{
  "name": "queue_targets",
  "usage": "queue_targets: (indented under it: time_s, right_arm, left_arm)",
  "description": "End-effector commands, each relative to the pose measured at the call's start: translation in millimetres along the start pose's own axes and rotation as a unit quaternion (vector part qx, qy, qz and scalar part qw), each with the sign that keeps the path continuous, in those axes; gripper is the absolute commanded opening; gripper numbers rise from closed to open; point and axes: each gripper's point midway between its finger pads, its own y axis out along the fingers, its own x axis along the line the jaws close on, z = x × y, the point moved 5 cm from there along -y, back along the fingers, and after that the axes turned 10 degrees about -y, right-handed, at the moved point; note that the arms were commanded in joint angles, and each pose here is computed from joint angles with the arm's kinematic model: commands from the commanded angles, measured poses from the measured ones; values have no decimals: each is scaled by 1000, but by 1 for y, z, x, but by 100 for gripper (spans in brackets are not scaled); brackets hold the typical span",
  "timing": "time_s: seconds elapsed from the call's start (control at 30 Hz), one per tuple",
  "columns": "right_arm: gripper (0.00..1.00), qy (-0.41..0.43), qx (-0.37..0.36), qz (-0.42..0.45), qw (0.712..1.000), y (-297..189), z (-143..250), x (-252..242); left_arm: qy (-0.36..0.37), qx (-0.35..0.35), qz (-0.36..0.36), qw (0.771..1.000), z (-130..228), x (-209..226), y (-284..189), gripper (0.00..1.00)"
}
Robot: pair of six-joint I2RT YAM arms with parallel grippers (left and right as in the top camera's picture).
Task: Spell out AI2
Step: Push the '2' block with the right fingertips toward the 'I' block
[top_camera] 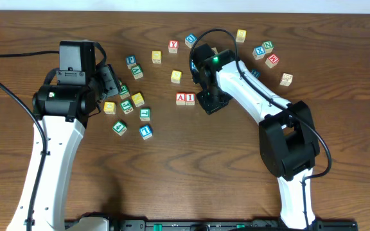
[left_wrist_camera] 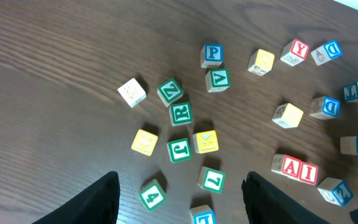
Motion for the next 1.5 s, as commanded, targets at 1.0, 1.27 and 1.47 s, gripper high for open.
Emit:
queue_targets:
  time_s: [1.0,1.27,1.47]
  right_arm:
    - [1,-19,-49,-1,999,20,-15,3]
    - [1,-24,-67,2,997,19,-23,6]
    - [1,-32,-74,-2,997,18,-27,14]
  left_arm:
    - [-3,4,-5,1000,0,2,-1,63]
    - [-3,4,-5,1000,0,2,-1,63]
    - [-3,4,-5,1000,0,2,-1,63]
